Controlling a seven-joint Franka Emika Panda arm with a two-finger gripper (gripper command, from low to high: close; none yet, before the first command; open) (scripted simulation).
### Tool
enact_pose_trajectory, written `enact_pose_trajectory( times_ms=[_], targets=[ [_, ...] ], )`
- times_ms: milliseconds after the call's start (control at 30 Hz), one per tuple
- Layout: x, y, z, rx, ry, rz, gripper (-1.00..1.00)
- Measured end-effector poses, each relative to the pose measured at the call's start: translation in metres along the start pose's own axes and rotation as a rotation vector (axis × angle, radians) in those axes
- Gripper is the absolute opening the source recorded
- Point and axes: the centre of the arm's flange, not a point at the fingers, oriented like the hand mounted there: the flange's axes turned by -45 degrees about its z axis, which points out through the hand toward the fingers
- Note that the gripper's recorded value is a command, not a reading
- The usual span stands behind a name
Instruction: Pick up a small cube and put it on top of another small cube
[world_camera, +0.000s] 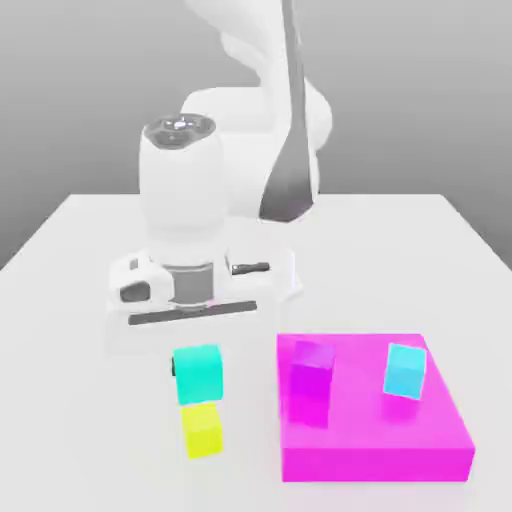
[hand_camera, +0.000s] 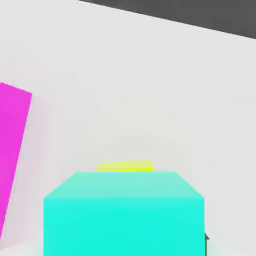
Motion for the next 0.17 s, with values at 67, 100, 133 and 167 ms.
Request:
enact_pose_trajectory(
  times_ms=[67, 100, 133, 167],
  targets=[
    [-0.0013, -0.0003, 0.0198, 0.0, 0.0, 0.0, 1.0],
    [-0.0013, -0.0003, 0.0198, 0.0, 0.0, 0.0, 1.0],
    [-0.0013, -0.0003, 0.0198, 0.0, 0.0, 0.0, 1.0],
    [-0.0013, -0.0003, 0.0198, 0.0, 0.0, 0.0, 1.0]
  ],
)
